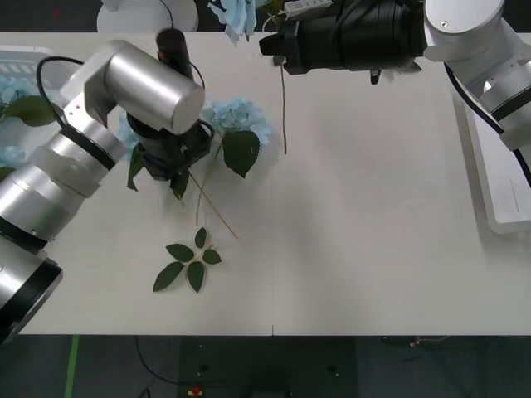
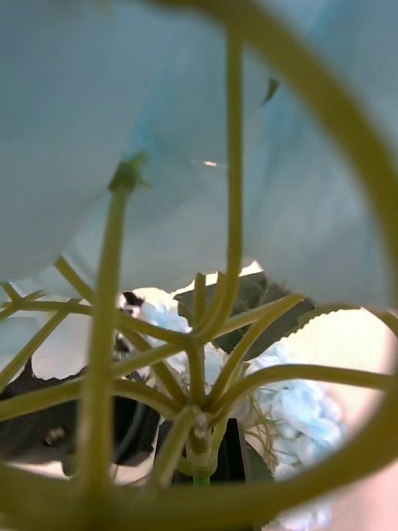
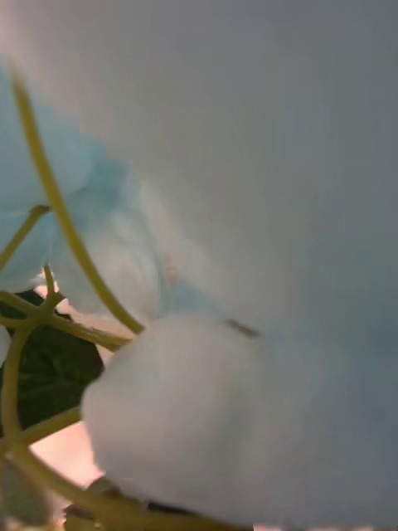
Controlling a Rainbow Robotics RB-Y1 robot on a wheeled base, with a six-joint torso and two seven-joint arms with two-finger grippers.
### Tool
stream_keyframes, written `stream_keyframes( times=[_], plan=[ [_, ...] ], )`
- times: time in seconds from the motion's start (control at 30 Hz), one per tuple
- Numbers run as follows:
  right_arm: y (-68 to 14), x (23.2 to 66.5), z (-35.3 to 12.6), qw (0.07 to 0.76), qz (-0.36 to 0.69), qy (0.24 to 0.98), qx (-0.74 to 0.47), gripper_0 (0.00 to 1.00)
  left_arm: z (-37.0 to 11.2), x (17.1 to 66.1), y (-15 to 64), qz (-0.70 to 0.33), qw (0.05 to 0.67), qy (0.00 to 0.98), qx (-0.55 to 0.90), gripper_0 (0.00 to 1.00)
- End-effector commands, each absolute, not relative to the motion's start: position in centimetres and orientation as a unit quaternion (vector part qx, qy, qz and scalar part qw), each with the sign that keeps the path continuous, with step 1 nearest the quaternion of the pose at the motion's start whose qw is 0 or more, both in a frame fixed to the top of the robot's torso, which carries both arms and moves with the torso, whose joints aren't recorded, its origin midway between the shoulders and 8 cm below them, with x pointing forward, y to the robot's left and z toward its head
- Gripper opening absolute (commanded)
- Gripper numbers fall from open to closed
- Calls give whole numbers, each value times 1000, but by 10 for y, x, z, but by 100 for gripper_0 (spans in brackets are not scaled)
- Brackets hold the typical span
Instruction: Place the red flowers into the right box and the blue flowers into the left box. If a person shows an open palm, hand one flower to the person first, then continue sorting.
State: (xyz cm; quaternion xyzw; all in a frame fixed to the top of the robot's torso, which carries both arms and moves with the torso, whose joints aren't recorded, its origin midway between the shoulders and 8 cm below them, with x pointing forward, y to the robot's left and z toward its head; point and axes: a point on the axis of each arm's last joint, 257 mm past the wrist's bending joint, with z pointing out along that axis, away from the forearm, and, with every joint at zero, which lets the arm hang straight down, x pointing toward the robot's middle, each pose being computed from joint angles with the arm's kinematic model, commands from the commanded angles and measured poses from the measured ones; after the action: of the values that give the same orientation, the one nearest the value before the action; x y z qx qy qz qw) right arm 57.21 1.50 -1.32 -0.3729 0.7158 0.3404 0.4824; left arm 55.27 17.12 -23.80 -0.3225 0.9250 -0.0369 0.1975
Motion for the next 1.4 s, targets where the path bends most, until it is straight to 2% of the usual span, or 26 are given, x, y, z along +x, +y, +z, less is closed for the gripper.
stream_keyframes(
  times=[0.03,0.27,0.53,0.73,1.03,1.4],
  plan=[
    [58,553,34,517,347,661,-419,0,-159,558,232,-47,223,935,-272,0],
    [86,541,56,535,355,631,-435,0,-96,537,292,-34,227,958,-171,0],
    [113,525,71,543,373,607,-445,0,-61,529,334,-17,248,962,-115,0],
    [122,516,79,540,392,597,-446,0,-54,524,395,73,259,959,-89,0],
    [125,509,84,538,405,589,-447,0,-38,497,525,279,246,926,-72,0],
    [126,507,86,539,409,585,-448,0,-75,460,614,350,227,906,-73,1]
  ],
)
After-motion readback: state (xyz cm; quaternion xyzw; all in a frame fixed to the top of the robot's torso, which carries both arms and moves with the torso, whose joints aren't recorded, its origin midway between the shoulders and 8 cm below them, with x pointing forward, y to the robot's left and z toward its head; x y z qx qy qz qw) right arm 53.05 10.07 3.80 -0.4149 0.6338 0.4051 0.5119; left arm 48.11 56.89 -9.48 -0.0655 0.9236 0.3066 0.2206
